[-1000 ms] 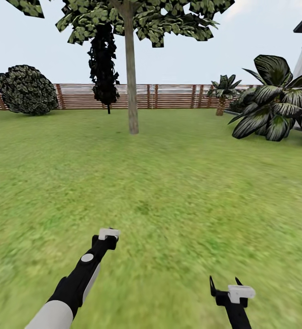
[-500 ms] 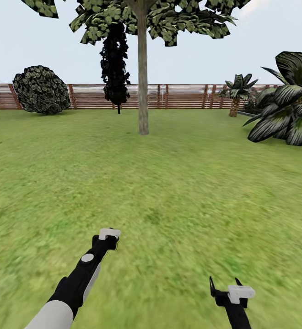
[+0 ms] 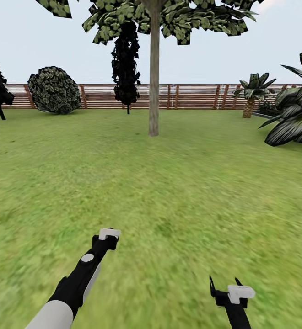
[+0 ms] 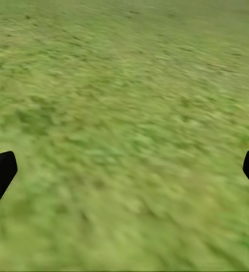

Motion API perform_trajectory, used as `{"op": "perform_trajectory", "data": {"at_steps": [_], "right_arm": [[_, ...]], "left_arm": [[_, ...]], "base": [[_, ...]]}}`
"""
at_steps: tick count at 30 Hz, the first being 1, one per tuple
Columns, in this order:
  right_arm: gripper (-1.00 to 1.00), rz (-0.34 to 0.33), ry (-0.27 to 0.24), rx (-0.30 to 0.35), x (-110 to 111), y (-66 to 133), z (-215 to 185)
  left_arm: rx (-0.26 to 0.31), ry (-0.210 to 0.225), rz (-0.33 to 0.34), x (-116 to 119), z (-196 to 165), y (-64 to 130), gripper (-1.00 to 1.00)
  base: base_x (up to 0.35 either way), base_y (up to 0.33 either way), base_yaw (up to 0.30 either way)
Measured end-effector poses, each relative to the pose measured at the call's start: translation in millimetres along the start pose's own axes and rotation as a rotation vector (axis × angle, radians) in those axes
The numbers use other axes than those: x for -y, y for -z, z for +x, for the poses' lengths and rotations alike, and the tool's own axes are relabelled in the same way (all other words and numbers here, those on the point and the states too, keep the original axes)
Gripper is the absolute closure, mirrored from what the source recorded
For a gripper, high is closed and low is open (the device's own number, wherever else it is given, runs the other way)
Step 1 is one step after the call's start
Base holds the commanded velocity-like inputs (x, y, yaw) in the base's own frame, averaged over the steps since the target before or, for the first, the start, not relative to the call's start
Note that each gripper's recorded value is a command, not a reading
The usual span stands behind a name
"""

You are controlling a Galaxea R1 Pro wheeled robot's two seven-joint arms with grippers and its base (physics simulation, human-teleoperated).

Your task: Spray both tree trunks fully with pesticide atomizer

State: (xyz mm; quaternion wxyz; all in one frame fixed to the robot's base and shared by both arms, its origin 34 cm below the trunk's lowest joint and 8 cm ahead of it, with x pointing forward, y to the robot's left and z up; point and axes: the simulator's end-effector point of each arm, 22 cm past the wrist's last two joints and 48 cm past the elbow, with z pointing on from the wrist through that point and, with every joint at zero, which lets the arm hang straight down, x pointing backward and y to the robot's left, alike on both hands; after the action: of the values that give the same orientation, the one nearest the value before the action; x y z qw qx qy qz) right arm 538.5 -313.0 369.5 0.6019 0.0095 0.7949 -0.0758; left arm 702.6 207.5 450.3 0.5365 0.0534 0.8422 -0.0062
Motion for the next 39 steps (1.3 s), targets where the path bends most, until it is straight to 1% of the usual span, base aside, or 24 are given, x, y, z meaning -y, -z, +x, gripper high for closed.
{"op": "perform_trajectory", "data": {"at_steps": [23,39], "right_arm": [[-1.00,0.000,0.000,-0.001,0.0,0.2,0.5],[-1.00,0.000,0.000,0.001,0.0,0.0,-0.1]], "left_arm": [[0.000,0.000,0.000,0.0,-0.1,0.0,1.00],[0.000,0.000,0.000,0.0,-0.1,0.0,1.00]], "base": [[0.325,0.082,0.000],[0.334,0.006,0.000]]}}
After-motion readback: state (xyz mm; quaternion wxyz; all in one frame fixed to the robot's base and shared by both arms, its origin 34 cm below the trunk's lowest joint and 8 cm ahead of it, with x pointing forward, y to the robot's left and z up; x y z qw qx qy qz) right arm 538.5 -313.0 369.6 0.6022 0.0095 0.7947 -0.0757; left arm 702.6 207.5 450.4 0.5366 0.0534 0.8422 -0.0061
